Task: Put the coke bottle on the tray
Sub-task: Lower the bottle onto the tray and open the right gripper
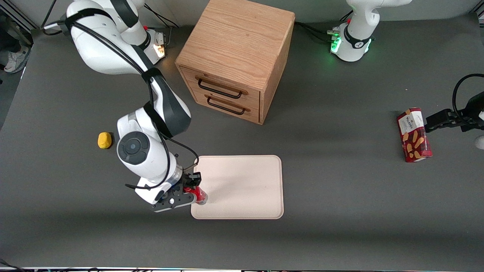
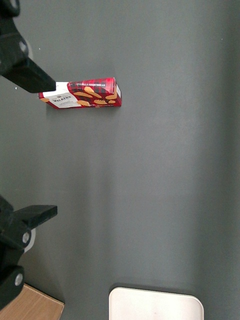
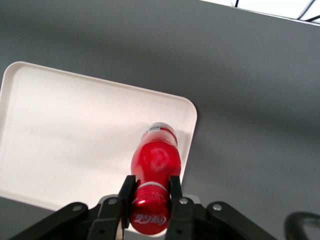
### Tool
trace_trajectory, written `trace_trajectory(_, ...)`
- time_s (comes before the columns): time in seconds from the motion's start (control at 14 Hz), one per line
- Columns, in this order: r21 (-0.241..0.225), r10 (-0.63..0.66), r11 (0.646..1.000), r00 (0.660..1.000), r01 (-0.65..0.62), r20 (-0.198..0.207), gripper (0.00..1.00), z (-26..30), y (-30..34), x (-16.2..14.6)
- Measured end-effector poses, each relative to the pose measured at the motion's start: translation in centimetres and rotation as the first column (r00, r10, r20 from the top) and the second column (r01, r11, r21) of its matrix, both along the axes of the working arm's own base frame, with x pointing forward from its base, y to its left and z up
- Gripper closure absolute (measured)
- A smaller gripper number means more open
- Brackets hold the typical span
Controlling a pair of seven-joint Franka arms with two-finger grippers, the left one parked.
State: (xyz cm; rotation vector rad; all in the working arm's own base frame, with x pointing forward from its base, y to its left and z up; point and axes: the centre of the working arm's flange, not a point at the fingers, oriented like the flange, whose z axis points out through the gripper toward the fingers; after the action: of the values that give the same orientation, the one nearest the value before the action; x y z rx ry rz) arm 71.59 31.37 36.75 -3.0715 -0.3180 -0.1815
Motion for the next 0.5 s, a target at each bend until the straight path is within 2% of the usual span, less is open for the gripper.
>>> trace_trajectory(0.5, -0.025, 0.009, 1.0, 1.0, -0.009, -0.015, 0.68, -3.9, 0.2, 0.3)
